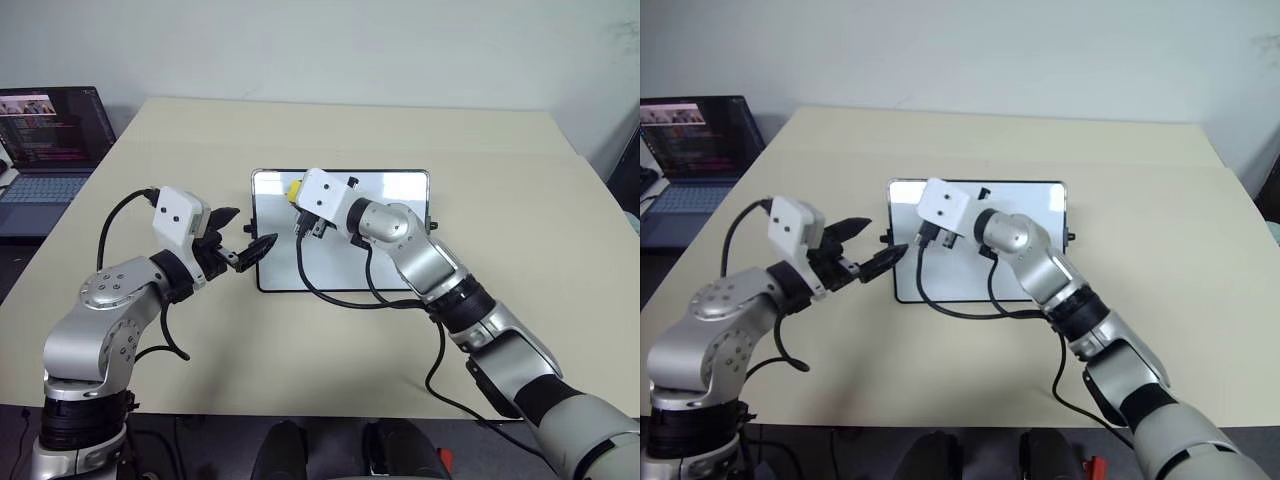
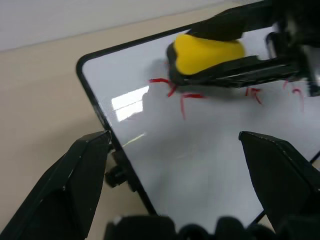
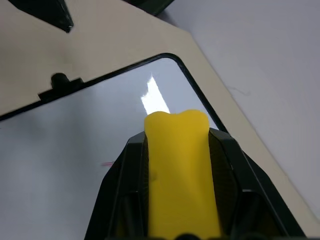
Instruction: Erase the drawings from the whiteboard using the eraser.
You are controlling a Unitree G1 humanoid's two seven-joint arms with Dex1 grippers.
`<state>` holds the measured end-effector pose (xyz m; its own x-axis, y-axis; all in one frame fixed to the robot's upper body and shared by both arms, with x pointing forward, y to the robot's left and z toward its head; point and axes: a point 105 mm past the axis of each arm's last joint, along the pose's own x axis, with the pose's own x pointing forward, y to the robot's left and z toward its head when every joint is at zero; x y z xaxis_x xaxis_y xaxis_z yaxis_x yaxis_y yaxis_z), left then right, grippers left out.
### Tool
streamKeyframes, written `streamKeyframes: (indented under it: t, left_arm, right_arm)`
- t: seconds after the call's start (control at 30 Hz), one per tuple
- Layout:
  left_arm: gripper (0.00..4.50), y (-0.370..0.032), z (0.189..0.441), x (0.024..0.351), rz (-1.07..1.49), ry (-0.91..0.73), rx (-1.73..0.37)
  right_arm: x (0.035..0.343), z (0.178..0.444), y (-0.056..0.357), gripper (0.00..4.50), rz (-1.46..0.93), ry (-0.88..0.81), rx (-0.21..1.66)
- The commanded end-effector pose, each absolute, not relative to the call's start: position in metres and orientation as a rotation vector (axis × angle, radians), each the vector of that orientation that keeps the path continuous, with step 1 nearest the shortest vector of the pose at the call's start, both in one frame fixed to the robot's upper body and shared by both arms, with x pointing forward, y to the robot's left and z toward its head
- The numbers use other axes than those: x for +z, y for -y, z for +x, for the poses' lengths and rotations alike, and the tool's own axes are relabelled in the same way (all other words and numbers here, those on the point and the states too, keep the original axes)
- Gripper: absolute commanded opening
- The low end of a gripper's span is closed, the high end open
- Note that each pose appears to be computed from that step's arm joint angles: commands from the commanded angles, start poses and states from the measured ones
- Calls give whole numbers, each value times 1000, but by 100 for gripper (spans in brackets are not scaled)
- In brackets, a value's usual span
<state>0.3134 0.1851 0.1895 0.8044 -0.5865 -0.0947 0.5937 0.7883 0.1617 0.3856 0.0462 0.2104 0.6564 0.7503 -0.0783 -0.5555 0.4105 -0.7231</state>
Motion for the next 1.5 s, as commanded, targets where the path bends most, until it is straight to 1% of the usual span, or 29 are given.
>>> streamKeyframes:
  t: [0.03, 0.1, 0.17, 0.27, 0.4, 0.5, 0.57, 0.67, 0.8, 1.0, 1.2, 1.27, 1.4, 1.5]
  left_arm:
    - [450, -180, 311, 201, 213, 5, -677]
    - [450, -178, 311, 200, 213, 5, -683]
    - [450, -176, 310, 198, 215, 3, -692]
    - [450, -175, 309, 197, 217, 3, -695]
    - [450, -176, 310, 198, 222, 5, -696]
    - [450, -176, 310, 198, 225, 7, -693]
    - [450, -176, 310, 198, 225, 7, -693]
    - [450, -175, 309, 197, 224, 6, -695]
    - [450, -173, 308, 194, 221, 2, -701]
    - [450, -170, 307, 193, 216, 1, -709]
    - [450, -171, 308, 194, 216, 3, -703]
    - [450, -171, 307, 194, 216, 3, -702]
    - [450, -171, 307, 193, 215, 2, -702]
    - [450, -169, 307, 192, 212, 1, -706]
  right_arm:
    - [231, 390, -51, 130, -788, 349, 796]
    - [225, 393, -51, 130, -800, 328, 798]
    - [205, 393, -47, 130, -856, 271, 839]
    - [187, 391, -43, 130, -907, 221, 881]
    - [176, 390, -41, 130, -957, 188, 909]
    - [178, 393, -40, 130, -992, 206, 883]
    - [186, 398, -38, 130, -1003, 239, 837]
    - [206, 407, -35, 130, -980, 308, 742]
    - [214, 410, -36, 130, -957, 332, 722]
    - [186, 392, -51, 130, -984, 264, 885]
    - [162, 382, -51, 130, -1054, 190, 975]
    - [164, 384, -51, 130, -1078, 211, 955]
    - [203, 395, -55, 130, -1054, 369, 798]
    - [216, 394, -61, 130, -1022, 412, 785]
